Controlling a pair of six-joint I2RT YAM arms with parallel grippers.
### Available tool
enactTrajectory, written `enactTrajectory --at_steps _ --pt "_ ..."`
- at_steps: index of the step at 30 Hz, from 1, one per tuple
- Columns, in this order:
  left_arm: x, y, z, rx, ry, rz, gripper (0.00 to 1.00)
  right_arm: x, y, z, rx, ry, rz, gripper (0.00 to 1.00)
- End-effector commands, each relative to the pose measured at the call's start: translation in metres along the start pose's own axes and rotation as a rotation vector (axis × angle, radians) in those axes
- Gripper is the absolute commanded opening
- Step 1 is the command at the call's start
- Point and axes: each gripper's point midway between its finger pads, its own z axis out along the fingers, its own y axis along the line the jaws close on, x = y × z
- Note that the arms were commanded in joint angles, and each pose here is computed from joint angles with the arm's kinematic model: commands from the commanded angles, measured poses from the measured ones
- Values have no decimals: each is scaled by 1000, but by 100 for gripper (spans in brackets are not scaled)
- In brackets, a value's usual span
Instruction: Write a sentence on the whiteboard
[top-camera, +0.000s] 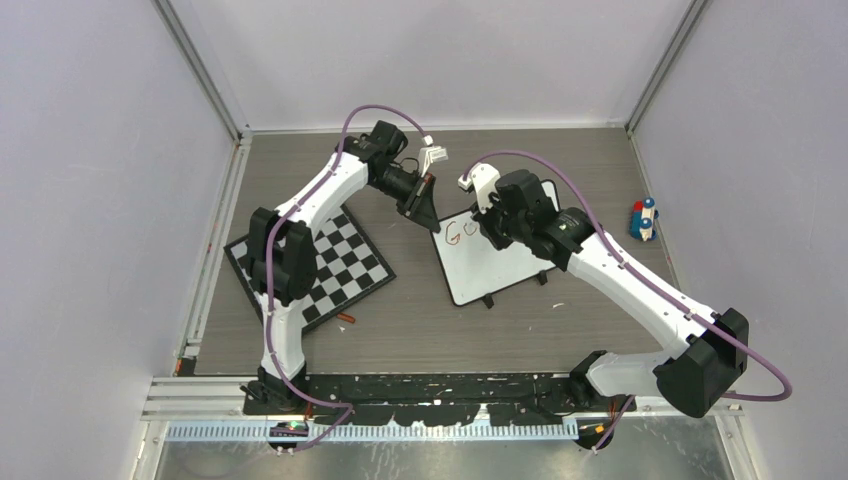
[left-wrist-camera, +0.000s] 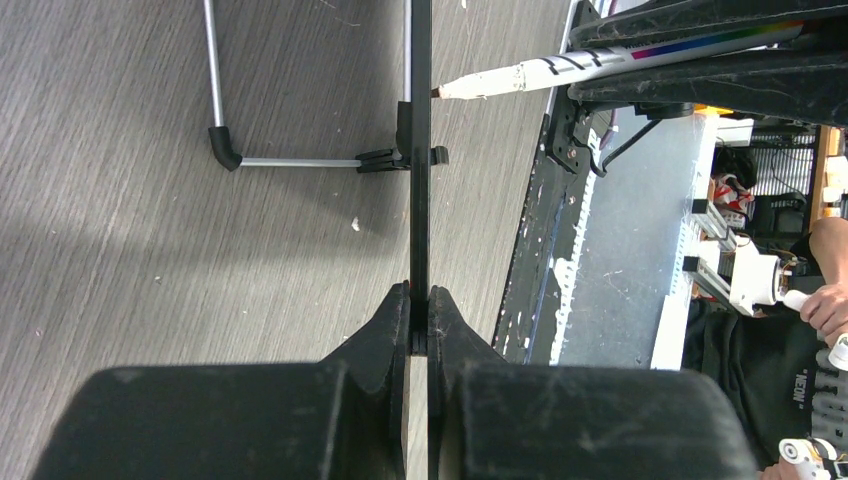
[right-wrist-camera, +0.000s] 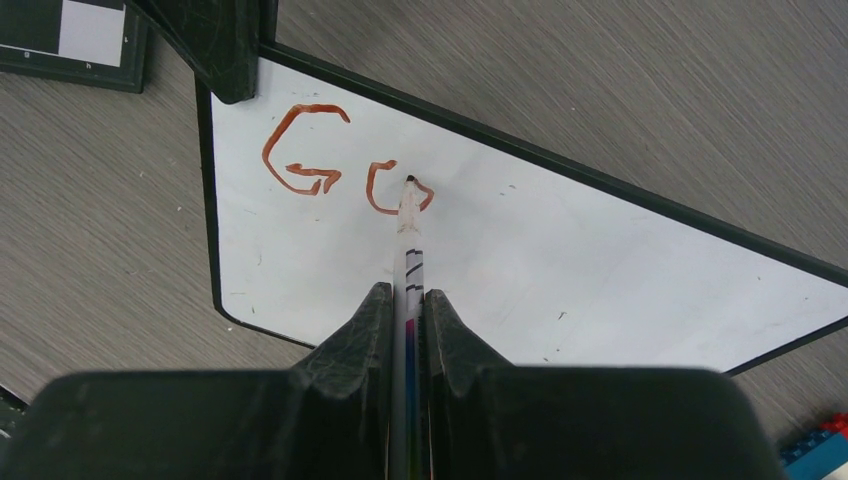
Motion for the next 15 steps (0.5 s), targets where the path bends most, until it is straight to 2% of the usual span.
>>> enactTrajectory --at_steps 1,10,15 --pt "6 -5 3 13 26 -14 0 -29 4 -3 -21 -93 21 0" --pt "5 -6 2 11 25 -12 0 -23 12 -1 -47 -71 16 0" --pt "6 -7 2 13 26 -11 0 -28 10 -19 -74 -110 49 0"
